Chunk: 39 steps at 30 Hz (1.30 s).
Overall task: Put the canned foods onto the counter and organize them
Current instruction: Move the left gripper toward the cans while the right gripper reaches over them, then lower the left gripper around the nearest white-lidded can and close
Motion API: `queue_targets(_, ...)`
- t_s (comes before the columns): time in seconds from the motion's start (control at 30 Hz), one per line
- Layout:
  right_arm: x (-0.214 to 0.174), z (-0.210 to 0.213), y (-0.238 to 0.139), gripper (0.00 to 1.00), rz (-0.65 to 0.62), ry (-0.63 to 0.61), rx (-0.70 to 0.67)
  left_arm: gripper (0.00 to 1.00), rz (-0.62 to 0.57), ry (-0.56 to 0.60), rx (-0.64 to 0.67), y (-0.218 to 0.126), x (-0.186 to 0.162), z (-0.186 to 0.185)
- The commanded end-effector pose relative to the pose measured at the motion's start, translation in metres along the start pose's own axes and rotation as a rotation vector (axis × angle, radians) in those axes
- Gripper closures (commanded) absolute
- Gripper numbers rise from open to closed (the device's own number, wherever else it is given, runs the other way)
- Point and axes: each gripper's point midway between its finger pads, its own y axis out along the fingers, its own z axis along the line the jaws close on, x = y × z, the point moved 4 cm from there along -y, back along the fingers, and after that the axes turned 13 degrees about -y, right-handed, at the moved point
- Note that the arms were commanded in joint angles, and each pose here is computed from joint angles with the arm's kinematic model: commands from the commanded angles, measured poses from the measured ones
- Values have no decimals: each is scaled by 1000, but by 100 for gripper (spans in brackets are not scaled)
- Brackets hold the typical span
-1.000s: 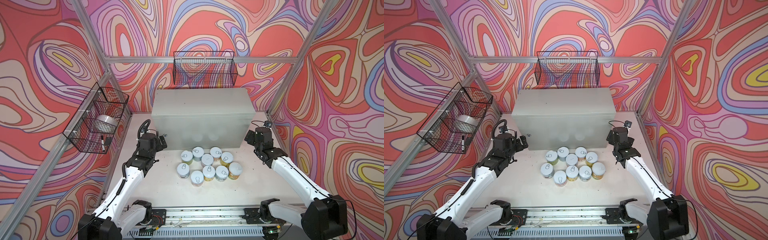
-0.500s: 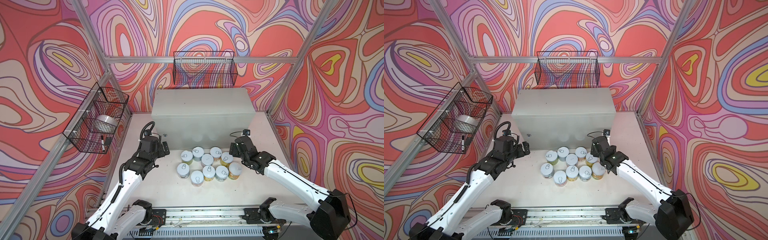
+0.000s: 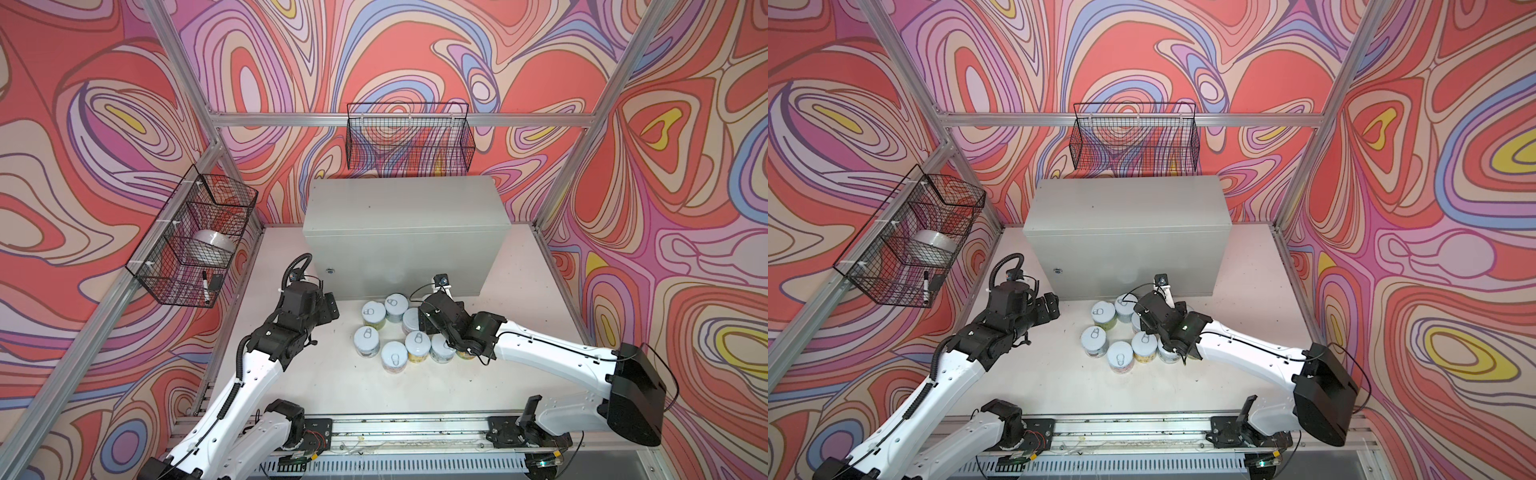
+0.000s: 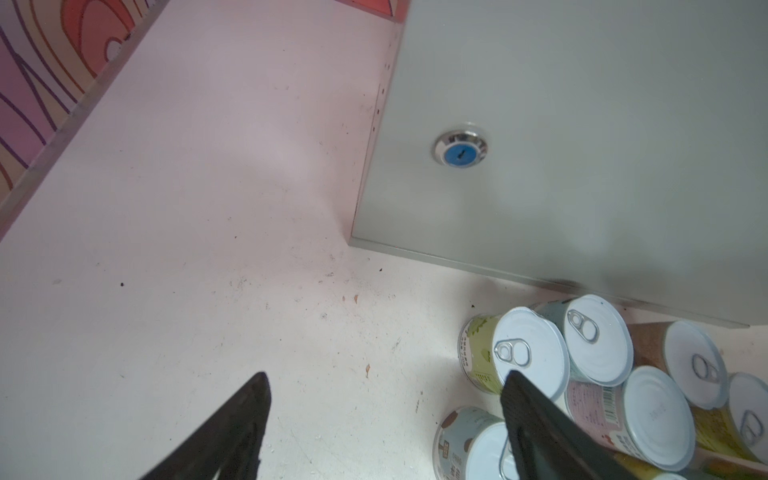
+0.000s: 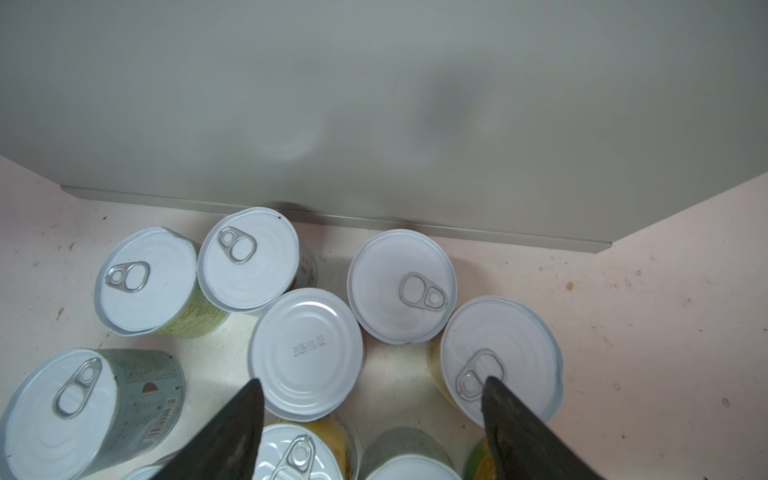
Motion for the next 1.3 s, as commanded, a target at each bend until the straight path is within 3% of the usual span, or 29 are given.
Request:
queue_targets(0.0, 5, 2, -2, 14, -15, 38, 6, 9, 48, 33, 41, 2, -15, 4)
queue_targets(0.2, 0, 3, 0, 9, -8, 57, 11, 0, 118, 154, -39, 5, -51, -20)
queue_targets(0.4, 0, 7, 4, 9, 1, 55, 18, 0, 99, 161, -199, 4, -87, -34)
queue_targets(0.5, -1, 6, 5, 9, 2, 58, 8, 0, 86, 177, -218, 7, -94, -36)
queue_targets(0.67, -1, 8, 7, 8, 6, 70, 15, 0, 142, 232, -297, 18, -118, -40)
queue_targets(1.27, -14, 13, 21, 9, 43, 78, 7, 0, 283, 307, -262, 42, -151, -38)
